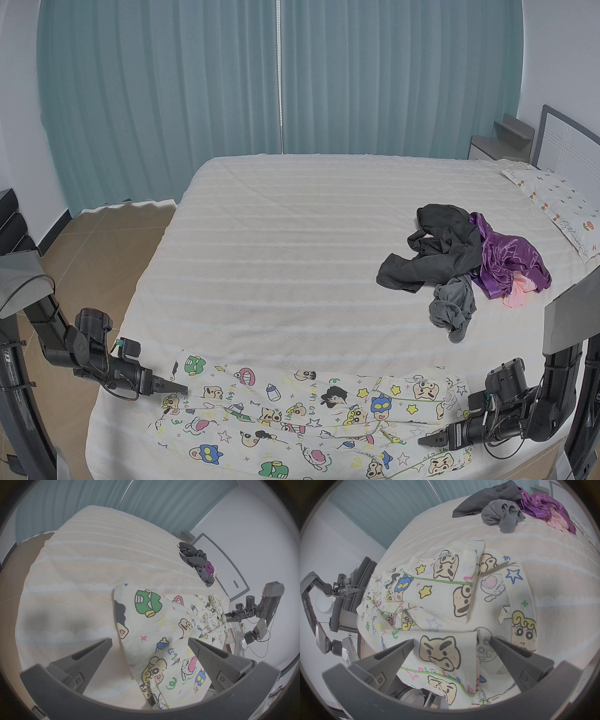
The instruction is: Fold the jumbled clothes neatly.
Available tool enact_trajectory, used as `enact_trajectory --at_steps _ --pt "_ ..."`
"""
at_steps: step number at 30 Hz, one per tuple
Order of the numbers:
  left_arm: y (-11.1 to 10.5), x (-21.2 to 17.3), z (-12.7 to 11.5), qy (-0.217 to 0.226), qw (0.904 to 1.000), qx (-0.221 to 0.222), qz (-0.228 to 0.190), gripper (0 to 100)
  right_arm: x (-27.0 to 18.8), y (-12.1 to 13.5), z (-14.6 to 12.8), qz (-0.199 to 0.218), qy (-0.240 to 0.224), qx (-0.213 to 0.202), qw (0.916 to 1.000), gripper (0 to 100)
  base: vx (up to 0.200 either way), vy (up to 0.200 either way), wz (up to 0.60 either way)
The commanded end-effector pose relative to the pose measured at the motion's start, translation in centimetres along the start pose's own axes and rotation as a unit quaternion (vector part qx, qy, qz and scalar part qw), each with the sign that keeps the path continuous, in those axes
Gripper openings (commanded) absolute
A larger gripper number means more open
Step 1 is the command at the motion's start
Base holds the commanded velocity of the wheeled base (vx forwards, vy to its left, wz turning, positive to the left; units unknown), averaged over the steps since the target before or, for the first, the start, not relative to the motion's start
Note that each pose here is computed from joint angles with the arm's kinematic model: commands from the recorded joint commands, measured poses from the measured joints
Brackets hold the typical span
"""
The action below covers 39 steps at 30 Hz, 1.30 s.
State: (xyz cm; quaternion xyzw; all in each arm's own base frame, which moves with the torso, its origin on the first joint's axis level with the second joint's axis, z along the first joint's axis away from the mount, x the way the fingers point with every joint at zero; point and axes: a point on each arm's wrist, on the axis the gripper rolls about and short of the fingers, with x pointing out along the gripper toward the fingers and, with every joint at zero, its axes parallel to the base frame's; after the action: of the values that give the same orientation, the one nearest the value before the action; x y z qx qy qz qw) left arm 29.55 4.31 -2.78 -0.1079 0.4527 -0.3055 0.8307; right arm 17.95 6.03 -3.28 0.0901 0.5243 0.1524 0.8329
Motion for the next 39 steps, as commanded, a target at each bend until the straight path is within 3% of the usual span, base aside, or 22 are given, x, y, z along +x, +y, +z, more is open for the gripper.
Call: enact_trajectory --at_steps 1,11,12,25,39 --pt "-0.3 0.4 -0.4 0.009 1.0000 0.001 -0.005 100 -0.2 -0.1 -0.4 -0.002 0.009 0.002 1.0000 100 0.000 0.000 0.00" --pt "-1.1 0.8 -0.8 0.017 0.9998 0.013 -0.002 100 -0.2 -0.1 -0.5 -0.003 0.010 0.001 0.9999 100 0.000 0.000 0.00" --pt "-1.1 0.8 -0.9 0.017 0.9998 0.013 0.001 0 -0.2 -0.1 -0.5 -0.003 0.010 0.001 0.9999 100 0.000 0.000 0.00" --pt "-0.7 0.5 -0.2 -0.002 0.9997 0.020 0.011 0 -0.2 -0.1 -0.5 -0.003 0.010 0.001 0.9999 100 0.000 0.000 0.00" --pt "-0.8 -0.5 2.1 -0.047 0.9982 0.032 0.021 0 -0.2 0.0 -0.4 -0.002 0.009 0.001 1.0000 100 0.000 0.000 0.00"
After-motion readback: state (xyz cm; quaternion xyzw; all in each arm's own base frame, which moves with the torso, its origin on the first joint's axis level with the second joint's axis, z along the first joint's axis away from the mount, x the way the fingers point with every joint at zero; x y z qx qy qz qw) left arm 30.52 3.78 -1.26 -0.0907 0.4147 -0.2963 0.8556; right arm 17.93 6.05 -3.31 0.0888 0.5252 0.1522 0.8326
